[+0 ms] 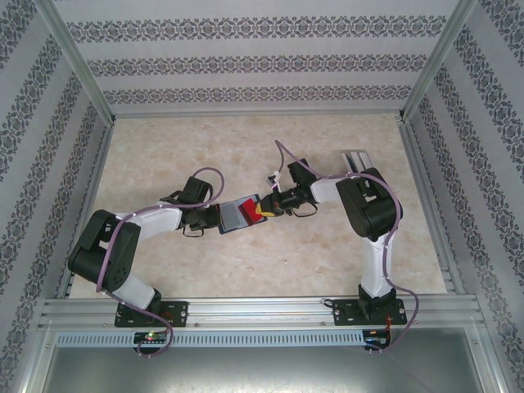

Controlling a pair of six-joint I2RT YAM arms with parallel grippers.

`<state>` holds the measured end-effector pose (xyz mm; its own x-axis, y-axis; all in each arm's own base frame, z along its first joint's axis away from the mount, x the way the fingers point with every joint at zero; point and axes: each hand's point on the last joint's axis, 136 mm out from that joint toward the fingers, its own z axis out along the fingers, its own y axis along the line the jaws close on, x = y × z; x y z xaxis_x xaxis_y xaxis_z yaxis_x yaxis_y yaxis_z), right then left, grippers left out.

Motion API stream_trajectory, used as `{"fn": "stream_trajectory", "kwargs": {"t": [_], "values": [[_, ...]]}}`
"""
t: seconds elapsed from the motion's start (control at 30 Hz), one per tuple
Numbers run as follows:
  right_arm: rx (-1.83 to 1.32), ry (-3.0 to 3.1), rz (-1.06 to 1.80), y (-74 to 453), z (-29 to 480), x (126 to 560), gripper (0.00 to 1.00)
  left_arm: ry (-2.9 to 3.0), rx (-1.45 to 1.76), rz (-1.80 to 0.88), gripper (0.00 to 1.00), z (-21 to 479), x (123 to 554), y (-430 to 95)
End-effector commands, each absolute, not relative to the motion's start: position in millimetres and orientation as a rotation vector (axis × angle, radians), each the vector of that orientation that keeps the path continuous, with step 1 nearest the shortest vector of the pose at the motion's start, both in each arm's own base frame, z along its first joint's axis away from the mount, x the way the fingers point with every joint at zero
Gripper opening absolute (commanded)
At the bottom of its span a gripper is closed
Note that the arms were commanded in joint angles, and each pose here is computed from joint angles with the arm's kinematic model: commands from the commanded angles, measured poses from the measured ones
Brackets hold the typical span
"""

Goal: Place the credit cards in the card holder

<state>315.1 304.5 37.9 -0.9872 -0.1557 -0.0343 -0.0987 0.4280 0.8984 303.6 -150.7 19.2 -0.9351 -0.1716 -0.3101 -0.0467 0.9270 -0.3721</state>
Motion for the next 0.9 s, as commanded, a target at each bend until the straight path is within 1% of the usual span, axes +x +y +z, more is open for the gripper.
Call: {"fn": "stream_trajectory", "kwargs": {"t": [0.0,0.27,0.87], "values": [[0.309,-2.586,-1.645,313.1,43.8,310.7,0.00,2.812,-0.165,-0.443,0.04,6.3,294.2,-141.4],[0.366,-2.573,-1.652,323.9,47.5,310.7,0.00,2.811,-0.164,-0.437,0.04,5.9,295.4,-140.8],[0.415,-2.546,-1.610,336.8,38.5,315.6,0.00,2.820,-0.154,-0.447,0.04,3.9,294.3,-141.0]]}}
